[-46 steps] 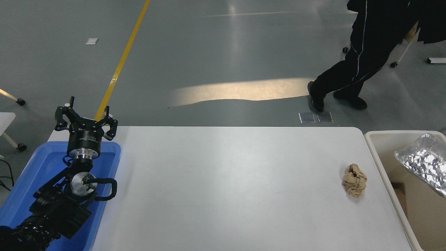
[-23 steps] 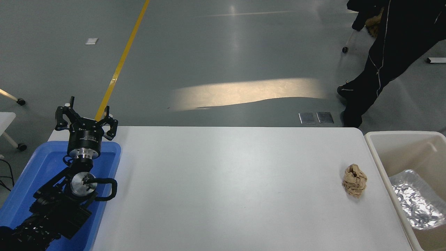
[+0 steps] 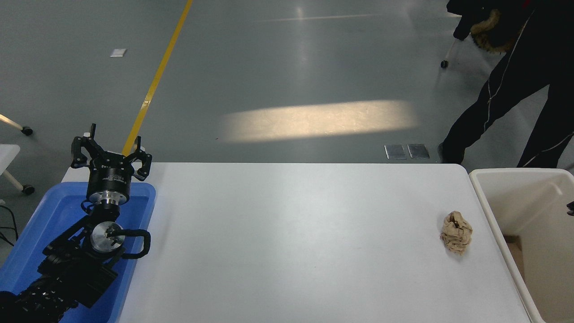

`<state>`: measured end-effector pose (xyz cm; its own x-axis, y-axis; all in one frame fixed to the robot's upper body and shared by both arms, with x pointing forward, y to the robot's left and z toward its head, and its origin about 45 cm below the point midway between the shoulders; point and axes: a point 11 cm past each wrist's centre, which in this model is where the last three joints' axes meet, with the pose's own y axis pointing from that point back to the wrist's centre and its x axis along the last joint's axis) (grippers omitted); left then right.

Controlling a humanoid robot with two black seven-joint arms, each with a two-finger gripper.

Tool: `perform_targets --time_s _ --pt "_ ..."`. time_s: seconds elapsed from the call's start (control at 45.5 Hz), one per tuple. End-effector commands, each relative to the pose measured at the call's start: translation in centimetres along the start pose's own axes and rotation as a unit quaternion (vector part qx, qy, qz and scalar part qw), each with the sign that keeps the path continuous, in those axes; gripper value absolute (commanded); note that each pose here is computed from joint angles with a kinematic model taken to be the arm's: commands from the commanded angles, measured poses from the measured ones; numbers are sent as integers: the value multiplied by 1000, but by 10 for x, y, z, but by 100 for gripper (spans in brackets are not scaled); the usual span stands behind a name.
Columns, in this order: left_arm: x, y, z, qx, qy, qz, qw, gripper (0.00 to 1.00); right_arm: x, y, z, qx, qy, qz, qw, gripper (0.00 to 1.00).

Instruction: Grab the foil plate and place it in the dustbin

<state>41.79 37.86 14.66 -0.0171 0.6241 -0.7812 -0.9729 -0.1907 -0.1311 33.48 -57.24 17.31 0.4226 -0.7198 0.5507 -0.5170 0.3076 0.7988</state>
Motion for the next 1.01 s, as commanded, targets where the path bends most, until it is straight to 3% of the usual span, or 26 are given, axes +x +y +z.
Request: perform_targets --time_s 0.0,0.176,0.374,0.615,0.989 --pt "0 0 0 1 0 0 1000 99 -24 90 -80 36 88 -105 990 100" --pt "1 0 0 1 0 1 1000 99 -54 159 -134 45 186 -141 971 100" --pt "2 1 0 -1 0 2 1000 99 -68 246 -192 76 278 -137 948 100" --pt "2 1 0 -1 0 2 1000 99 -106 345 -263 145 331 -221 906 100" --pt "2 1 0 -1 1 3 1000 99 -151 351 -285 115 323 -252 905 100"
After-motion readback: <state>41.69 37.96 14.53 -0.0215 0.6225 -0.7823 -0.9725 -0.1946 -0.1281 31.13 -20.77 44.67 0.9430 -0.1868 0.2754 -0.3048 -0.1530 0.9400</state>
